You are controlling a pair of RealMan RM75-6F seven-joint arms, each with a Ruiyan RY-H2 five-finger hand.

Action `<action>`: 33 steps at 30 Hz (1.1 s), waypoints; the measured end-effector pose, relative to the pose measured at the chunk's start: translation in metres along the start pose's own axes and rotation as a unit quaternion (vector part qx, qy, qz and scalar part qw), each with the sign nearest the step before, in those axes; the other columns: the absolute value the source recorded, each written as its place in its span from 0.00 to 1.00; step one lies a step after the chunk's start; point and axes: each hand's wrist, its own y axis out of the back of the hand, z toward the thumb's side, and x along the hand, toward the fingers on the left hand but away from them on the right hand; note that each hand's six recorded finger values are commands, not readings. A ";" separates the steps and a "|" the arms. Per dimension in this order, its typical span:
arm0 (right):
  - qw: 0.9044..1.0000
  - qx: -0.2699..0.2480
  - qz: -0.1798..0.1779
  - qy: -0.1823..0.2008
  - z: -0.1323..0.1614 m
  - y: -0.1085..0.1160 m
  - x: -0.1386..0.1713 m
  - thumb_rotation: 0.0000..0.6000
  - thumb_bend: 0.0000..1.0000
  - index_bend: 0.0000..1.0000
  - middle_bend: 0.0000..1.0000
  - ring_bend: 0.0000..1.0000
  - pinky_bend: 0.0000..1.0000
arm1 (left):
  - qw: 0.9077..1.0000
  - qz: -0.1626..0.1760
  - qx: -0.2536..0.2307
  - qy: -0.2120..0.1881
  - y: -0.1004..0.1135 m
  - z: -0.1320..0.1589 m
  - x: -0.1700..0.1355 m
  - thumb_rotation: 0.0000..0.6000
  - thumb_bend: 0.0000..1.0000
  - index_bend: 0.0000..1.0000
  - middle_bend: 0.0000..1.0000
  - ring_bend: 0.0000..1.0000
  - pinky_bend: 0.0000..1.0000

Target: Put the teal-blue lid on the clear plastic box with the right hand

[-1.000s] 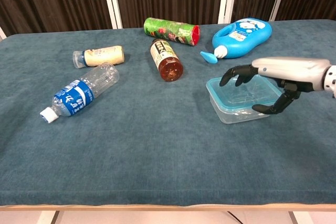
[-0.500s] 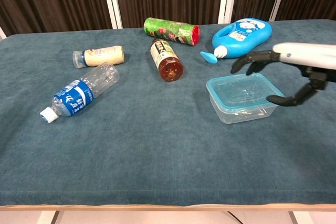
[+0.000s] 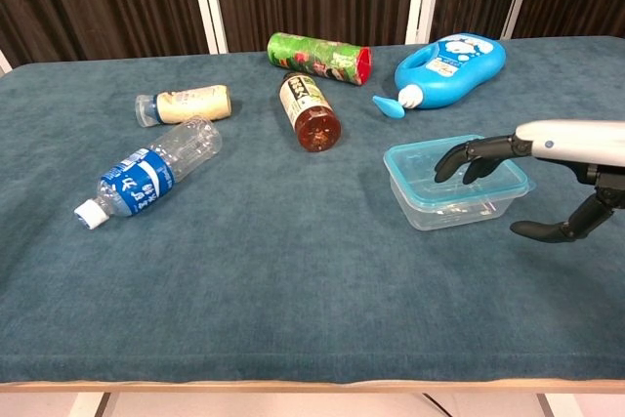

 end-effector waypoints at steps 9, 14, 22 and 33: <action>1.000 0.006 0.011 0.002 0.002 -0.008 -0.004 1.00 0.55 0.31 0.23 0.25 0.30 | 1.000 0.001 -0.002 0.001 0.001 0.000 0.000 1.00 0.37 0.17 0.11 0.07 0.35; 1.000 0.010 0.019 0.007 0.003 -0.014 -0.005 1.00 0.55 0.31 0.23 0.25 0.30 | 1.000 0.001 -0.001 0.000 0.001 -0.001 -0.001 1.00 0.37 0.17 0.11 0.07 0.35; 1.000 0.010 0.021 0.007 0.002 -0.017 -0.006 1.00 0.55 0.31 0.23 0.25 0.30 | 1.000 0.001 -0.002 0.000 0.001 -0.001 -0.001 1.00 0.37 0.17 0.11 0.07 0.35; 0.999 0.011 0.030 0.003 -0.003 -0.024 -0.005 1.00 0.55 0.31 0.23 0.25 0.30 | 1.000 0.002 -0.002 0.000 0.001 0.000 -0.001 1.00 0.37 0.17 0.11 0.07 0.35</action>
